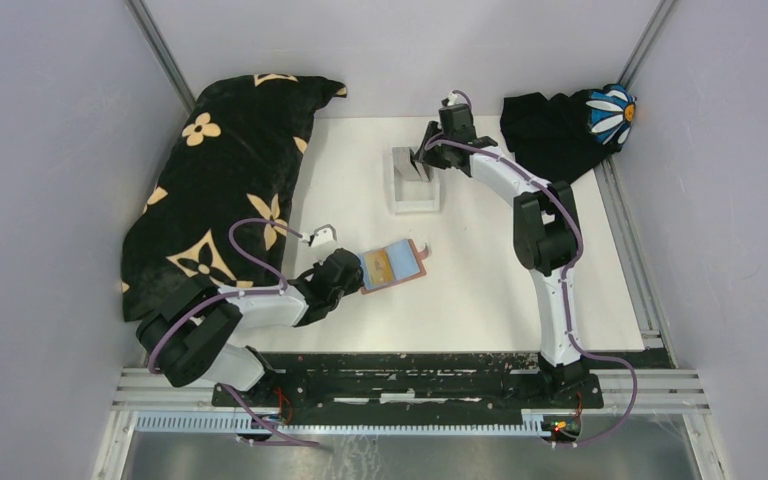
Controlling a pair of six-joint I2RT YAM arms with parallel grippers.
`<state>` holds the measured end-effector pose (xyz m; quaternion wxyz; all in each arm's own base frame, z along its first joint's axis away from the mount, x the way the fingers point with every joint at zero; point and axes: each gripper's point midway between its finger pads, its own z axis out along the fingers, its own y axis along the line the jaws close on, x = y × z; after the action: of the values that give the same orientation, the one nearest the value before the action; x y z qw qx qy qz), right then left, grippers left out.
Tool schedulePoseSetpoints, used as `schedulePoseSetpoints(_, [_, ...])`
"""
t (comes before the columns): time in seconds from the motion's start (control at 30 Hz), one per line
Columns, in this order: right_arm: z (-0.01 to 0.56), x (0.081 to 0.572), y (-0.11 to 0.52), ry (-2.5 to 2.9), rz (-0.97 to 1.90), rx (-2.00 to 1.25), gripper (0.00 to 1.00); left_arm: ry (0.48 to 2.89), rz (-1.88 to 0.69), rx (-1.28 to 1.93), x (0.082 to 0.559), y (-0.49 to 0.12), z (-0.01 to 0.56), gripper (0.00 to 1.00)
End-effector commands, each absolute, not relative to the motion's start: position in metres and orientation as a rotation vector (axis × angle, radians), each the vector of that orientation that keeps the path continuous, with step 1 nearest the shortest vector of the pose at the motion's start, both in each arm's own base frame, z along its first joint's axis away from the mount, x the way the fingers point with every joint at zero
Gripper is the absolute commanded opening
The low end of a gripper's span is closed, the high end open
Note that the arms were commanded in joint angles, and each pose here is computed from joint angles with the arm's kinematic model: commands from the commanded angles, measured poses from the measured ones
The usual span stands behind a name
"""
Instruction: Put the credit cards into the card holder
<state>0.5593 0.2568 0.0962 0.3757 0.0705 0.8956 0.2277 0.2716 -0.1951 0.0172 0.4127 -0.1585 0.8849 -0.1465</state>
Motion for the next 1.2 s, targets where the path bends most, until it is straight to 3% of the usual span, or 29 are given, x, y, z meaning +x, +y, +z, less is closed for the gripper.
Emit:
schedulePoseSetpoints(0.0, [0.116,0.563,0.262,2.245,0.632,0.180,0.31,2.289,-0.313,-0.338,0.263,-0.191,0.003,0.14])
schedulePoseSetpoints(0.43, [0.126,0.557,0.263,2.231,0.653,0.182,0.32,2.290,-0.337,-0.342,0.260,-0.192,0.002,0.14])
schedulePoseSetpoints(0.67, [0.126,0.555,0.267,2.235,0.661,0.181,0.38,2.291,-0.341,-0.342,0.259,-0.192,0.001,0.14])
schedulePoseSetpoints(1.17, [0.131,0.556,0.270,2.219,0.683,0.184,0.35,2.295,-0.347,-0.345,0.259,-0.193,-0.001,0.14])
